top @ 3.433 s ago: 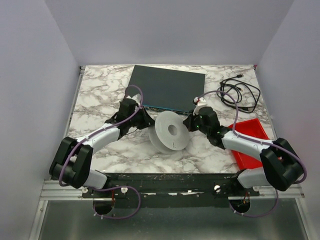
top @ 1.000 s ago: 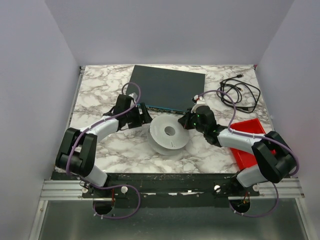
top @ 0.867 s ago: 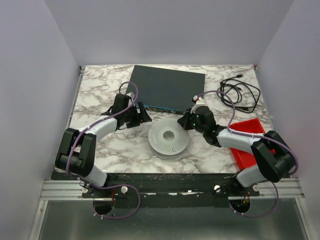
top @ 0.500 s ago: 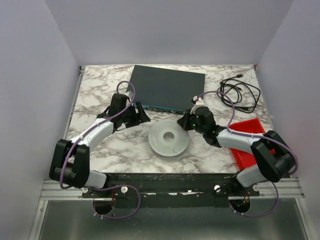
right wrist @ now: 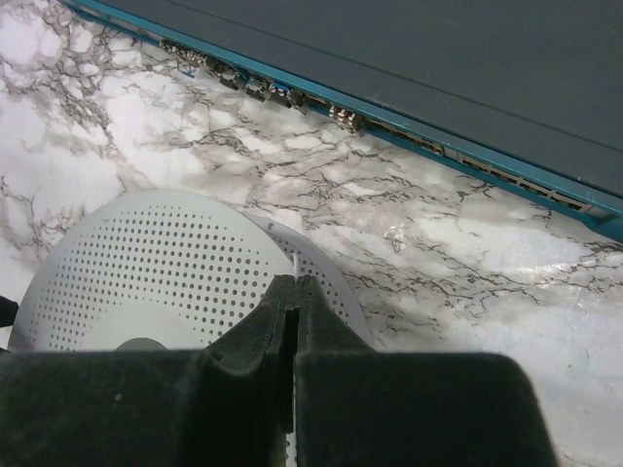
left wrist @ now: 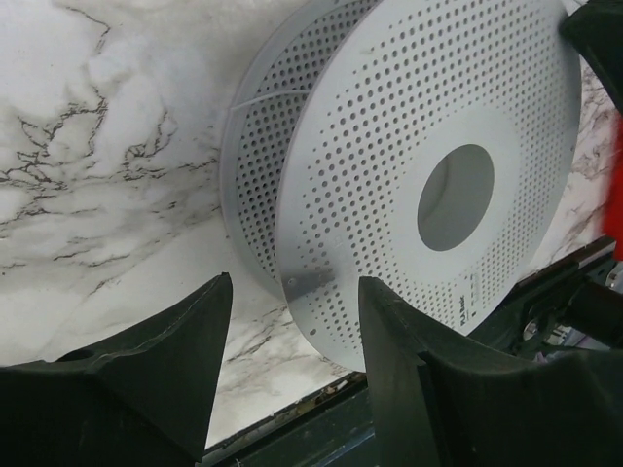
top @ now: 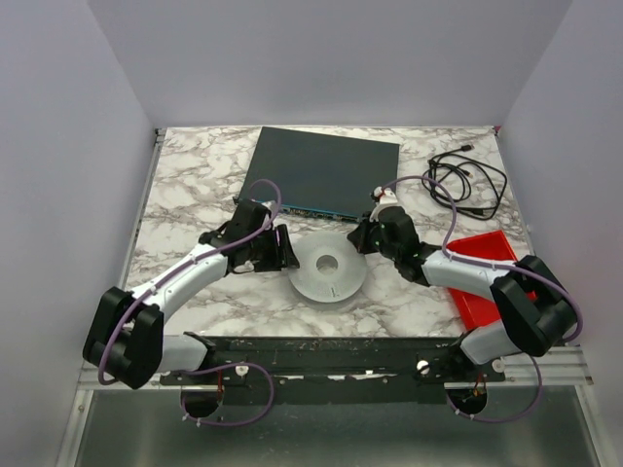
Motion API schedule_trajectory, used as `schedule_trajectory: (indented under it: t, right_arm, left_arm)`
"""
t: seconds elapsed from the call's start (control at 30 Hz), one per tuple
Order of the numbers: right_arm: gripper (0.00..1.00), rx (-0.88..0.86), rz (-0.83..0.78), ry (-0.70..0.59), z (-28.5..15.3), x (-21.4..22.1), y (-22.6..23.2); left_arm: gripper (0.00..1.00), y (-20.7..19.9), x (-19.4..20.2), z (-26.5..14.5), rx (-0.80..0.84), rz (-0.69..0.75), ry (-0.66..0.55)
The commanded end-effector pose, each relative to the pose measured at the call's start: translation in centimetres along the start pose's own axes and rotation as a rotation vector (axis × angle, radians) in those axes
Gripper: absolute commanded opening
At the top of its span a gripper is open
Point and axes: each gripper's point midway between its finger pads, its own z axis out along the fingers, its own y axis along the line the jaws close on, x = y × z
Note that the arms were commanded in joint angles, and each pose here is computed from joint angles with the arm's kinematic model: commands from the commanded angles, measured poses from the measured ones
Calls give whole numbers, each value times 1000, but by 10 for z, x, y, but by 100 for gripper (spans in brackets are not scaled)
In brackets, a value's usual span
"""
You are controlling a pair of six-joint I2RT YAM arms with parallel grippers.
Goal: Wrap the cables
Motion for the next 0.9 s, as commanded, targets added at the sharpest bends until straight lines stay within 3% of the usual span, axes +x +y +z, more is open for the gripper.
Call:
schedule_trajectory:
  t: [0.0, 0.1, 0.23, 0.47, 0.87]
  right_arm:
    - [1, 79, -33, 44, -4, 11, -17]
    - [1, 82, -33, 45, -5, 13, -18]
    - [1, 80, -34, 45, -6, 14, -19]
    - [1, 102, -43, 47, -11, 20, -26]
    - [1, 161, -43, 53, -22, 27, -47]
  left_arm:
    - [56, 6, 11, 5, -19, -41, 33]
    - [55, -3, 15, 10, 51, -53, 44]
    - [43, -7, 16, 21, 84, -79, 67]
    - [0, -5, -2, 31, 56, -102, 43]
    - [0, 26, -39, 30, -139, -109, -18]
